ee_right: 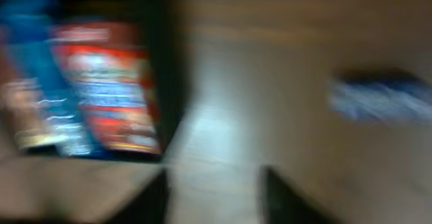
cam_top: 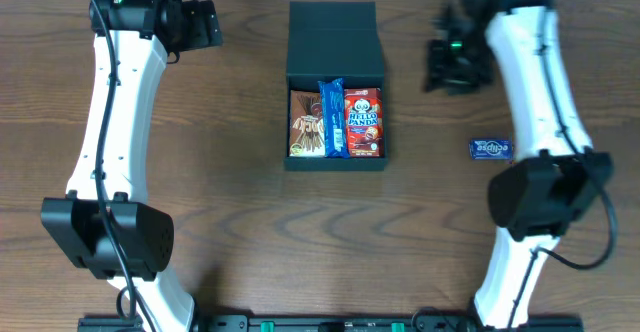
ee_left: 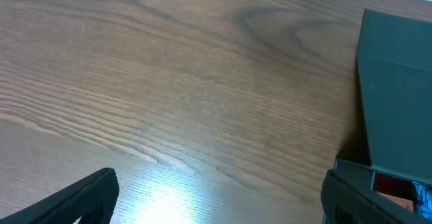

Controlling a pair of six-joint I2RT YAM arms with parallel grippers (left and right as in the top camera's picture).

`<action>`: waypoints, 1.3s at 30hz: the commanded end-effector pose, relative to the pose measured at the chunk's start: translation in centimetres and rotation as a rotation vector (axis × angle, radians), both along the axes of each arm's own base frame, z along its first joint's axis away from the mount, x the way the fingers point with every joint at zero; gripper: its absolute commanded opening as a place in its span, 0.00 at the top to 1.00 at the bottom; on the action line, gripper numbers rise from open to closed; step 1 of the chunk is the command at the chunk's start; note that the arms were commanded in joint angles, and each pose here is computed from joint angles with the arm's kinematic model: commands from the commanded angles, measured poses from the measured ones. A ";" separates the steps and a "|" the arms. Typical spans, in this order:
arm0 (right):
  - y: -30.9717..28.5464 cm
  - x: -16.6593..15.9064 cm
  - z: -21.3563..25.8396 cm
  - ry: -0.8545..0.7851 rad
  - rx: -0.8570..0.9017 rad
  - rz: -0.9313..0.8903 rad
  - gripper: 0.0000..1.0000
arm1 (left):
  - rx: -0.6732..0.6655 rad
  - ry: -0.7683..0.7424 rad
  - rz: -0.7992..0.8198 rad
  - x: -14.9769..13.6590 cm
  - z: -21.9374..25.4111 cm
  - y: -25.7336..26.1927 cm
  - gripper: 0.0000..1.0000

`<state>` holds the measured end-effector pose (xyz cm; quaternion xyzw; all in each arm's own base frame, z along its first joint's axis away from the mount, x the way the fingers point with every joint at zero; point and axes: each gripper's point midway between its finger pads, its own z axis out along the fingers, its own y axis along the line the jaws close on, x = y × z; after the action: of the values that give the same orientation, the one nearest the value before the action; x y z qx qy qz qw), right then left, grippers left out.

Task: Pack container
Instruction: 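Move the right gripper to the blue Eclipse mints tin on the table, then lower the right gripper and grasp the Eclipse mints tin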

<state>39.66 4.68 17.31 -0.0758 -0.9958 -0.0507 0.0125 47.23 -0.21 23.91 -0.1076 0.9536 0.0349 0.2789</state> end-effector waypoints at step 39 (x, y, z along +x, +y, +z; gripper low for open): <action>-12.2 -5.2 -14.6 -0.035 -0.169 0.059 0.01 | 0.009 -0.029 -0.016 0.7 0.6 0.1 0.03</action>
<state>34.40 -7.50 3.27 -0.0693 -0.9967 0.0406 -0.0146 47.68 -0.24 24.20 -0.1078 0.9506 0.0332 0.2894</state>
